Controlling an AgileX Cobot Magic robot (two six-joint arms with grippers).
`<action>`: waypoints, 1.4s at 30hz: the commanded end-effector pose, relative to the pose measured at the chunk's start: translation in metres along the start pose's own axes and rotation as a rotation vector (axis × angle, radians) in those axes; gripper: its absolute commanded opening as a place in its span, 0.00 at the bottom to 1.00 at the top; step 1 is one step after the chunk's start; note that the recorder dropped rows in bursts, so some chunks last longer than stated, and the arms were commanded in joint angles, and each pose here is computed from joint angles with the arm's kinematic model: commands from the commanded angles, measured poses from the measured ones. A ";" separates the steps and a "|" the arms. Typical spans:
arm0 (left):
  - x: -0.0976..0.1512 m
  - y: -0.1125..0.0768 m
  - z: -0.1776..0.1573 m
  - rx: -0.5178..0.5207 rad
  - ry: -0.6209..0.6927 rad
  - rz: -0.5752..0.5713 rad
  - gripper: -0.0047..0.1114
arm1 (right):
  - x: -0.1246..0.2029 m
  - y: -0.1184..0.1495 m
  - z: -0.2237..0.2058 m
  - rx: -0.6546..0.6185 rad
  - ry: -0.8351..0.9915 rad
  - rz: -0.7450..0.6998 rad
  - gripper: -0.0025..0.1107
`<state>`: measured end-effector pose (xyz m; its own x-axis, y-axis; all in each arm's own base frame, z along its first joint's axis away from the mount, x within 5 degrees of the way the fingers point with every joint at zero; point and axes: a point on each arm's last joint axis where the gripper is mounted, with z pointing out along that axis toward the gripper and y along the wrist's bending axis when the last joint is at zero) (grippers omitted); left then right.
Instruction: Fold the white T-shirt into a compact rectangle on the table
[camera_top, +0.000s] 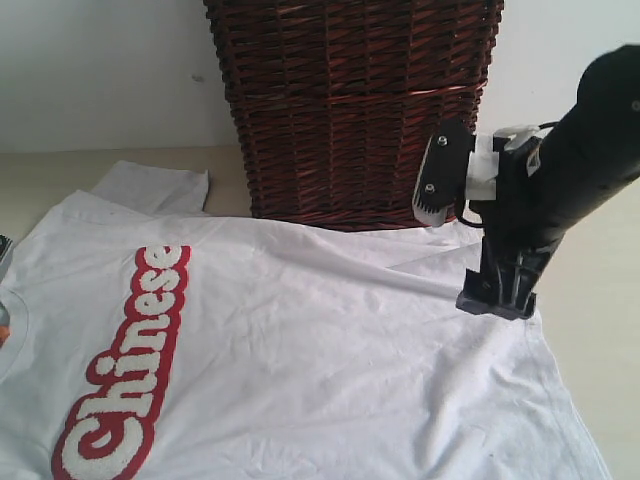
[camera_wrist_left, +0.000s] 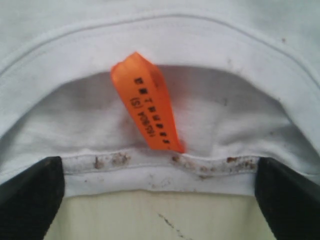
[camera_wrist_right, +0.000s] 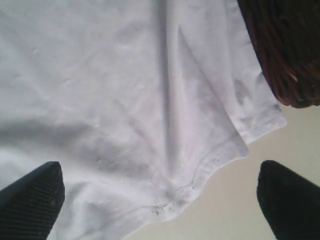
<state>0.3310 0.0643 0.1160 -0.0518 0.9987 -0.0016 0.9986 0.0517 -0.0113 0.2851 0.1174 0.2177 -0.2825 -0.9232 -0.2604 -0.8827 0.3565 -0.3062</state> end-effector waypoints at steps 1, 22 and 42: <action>-0.002 -0.001 0.000 0.001 -0.005 0.001 0.95 | 0.010 -0.025 -0.017 -0.146 0.029 0.048 0.95; -0.002 -0.001 0.000 0.001 -0.005 0.001 0.95 | 0.058 -0.047 0.091 -0.367 0.296 -0.200 0.95; -0.002 -0.001 0.000 0.001 -0.005 0.001 0.95 | 0.045 -0.036 0.109 -0.336 0.336 -0.202 0.95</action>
<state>0.3310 0.0643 0.1160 -0.0518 0.9987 -0.0016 0.9986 0.0517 -0.0113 0.3410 0.0811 0.1162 -0.1206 -0.9876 0.1006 -0.9912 0.1253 0.0417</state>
